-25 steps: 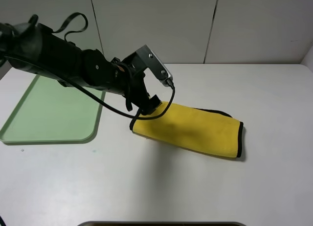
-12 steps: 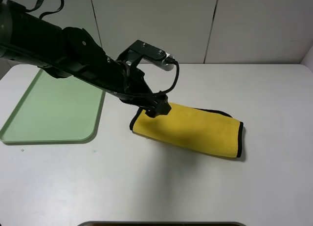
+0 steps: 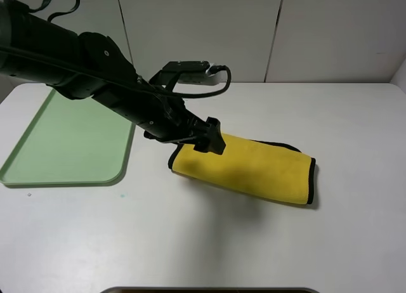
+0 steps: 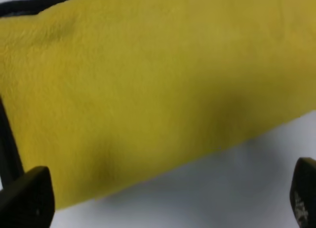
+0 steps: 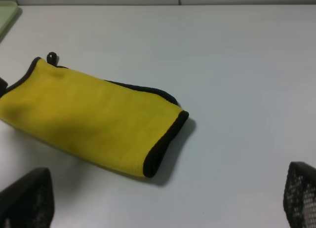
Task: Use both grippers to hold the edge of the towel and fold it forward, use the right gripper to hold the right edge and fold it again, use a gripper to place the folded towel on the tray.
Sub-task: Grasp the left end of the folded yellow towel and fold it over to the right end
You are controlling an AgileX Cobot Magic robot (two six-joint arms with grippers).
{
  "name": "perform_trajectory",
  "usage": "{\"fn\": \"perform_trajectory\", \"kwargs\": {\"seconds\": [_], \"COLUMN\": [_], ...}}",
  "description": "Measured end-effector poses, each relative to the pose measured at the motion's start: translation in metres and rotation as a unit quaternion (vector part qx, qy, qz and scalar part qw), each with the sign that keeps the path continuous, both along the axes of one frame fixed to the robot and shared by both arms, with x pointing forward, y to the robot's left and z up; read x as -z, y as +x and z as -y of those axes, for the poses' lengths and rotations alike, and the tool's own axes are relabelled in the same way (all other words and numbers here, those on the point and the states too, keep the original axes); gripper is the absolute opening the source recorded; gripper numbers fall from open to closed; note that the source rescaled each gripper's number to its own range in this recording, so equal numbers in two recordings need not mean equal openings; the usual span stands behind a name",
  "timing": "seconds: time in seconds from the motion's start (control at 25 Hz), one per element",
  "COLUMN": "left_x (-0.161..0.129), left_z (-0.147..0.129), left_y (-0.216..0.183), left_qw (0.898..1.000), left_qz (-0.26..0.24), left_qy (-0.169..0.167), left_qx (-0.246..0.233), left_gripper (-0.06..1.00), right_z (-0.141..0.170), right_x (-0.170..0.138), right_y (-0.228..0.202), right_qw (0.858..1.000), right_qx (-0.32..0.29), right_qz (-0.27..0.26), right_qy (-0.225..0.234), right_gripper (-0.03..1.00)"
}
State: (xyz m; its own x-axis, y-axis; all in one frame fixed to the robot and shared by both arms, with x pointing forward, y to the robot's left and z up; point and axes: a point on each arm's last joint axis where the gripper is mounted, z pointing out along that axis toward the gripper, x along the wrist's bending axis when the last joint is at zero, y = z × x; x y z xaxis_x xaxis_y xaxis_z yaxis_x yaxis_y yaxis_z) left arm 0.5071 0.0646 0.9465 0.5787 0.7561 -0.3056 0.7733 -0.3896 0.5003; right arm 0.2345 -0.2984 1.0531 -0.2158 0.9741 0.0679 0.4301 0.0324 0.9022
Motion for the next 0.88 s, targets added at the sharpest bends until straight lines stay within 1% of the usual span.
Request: {"fn": "perform_trajectory", "kwargs": {"seconds": [0.16,0.32,0.44,0.56,0.76,0.8,0.88], "left_x": [-0.005,-0.004,-0.005,-0.014,-0.024,-0.024,-0.024], "left_z": [-0.007,-0.015,-0.021,-0.024,-0.023,-0.023,-0.02], "left_y": [0.003,0.007,0.01,0.02,0.035,0.035,0.043], "left_qw": [0.997,0.992,0.989,0.988,0.983,0.983,0.981], "left_qz": [-0.037,-0.07,-0.083,-0.071,-0.084,-0.084,-0.088], "left_qy": [-0.019,-0.024,-0.017,0.01,0.078,0.078,0.097], "left_qx": [-0.057,-0.1,-0.119,-0.134,-0.145,-0.145,-0.142], "left_gripper": [0.95,0.95,0.95,0.95,0.95,0.95,0.95], "right_z": [0.0,0.0,0.0,0.0,0.0,0.0,0.0], "right_x": [0.0,0.0,0.0,0.0,0.0,0.0,0.0], "right_y": [0.0,0.0,0.0,0.0,0.0,0.0,0.0], "right_qw": [1.0,1.0,1.0,1.0,1.0,1.0,1.0], "right_qx": [0.0,0.0,0.0,0.0,0.0,0.0,0.0], "right_qz": [0.0,0.0,0.0,0.0,0.0,0.0,0.0], "right_qy": [0.0,0.0,0.0,0.0,0.0,0.0,0.0], "right_gripper": [1.0,1.0,1.0,1.0,1.0,1.0,1.0]}}
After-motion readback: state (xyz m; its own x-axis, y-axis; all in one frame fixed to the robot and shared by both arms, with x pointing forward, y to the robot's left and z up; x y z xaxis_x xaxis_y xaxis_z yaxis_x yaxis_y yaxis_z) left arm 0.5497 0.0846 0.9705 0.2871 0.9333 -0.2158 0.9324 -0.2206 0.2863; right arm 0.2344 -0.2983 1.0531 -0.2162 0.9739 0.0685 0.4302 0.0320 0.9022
